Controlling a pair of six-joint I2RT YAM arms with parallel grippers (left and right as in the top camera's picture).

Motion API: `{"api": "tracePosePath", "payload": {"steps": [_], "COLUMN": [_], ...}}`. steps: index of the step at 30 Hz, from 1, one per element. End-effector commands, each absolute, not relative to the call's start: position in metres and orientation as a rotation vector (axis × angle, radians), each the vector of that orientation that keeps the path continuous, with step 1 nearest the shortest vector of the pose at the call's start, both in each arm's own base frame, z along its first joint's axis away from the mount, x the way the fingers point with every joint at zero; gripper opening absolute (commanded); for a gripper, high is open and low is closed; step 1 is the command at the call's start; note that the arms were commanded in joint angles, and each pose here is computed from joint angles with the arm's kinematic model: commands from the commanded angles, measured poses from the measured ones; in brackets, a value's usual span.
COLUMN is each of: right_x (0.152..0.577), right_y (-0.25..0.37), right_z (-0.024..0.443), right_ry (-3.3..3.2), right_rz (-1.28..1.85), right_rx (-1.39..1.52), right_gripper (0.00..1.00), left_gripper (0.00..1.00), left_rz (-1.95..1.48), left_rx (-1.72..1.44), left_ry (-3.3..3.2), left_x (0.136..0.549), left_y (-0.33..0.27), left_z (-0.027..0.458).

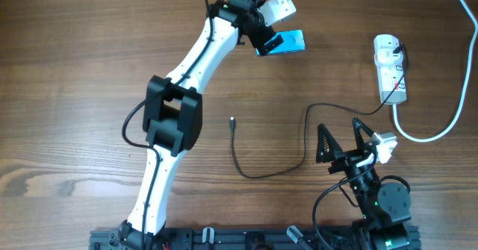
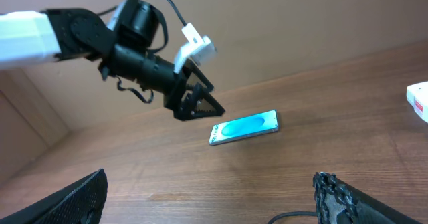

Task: Plug charger to phone and switch on socket
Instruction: 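Reach the left gripper forward over the light-blue phone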

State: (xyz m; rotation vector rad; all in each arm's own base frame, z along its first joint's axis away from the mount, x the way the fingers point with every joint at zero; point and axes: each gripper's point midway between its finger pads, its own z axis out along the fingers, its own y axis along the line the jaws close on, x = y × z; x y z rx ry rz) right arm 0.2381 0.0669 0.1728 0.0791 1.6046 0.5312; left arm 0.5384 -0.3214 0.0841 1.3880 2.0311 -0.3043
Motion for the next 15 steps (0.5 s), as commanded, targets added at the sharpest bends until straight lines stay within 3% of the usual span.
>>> {"api": "tracePosePath", "payload": {"steps": [1, 15], "right_x": [0.238, 0.238], "right_y": [0.066, 0.066], "right_z": [0.175, 0.175], "right_ry": [1.591, 1.591], "right_rz": [0.533, 0.533], "right_rx": [0.088, 0.088], "right_gripper": [1.00, 1.00], "left_gripper": [1.00, 1.00], "left_rz": [-0.358, -0.410], "left_rx": [1.429, 1.445], "left_ry": [1.994, 1.999], "left_x": [0.536, 0.537], "left_y": [-0.334, -0.343], "left_z": [0.072, 0.030]}}
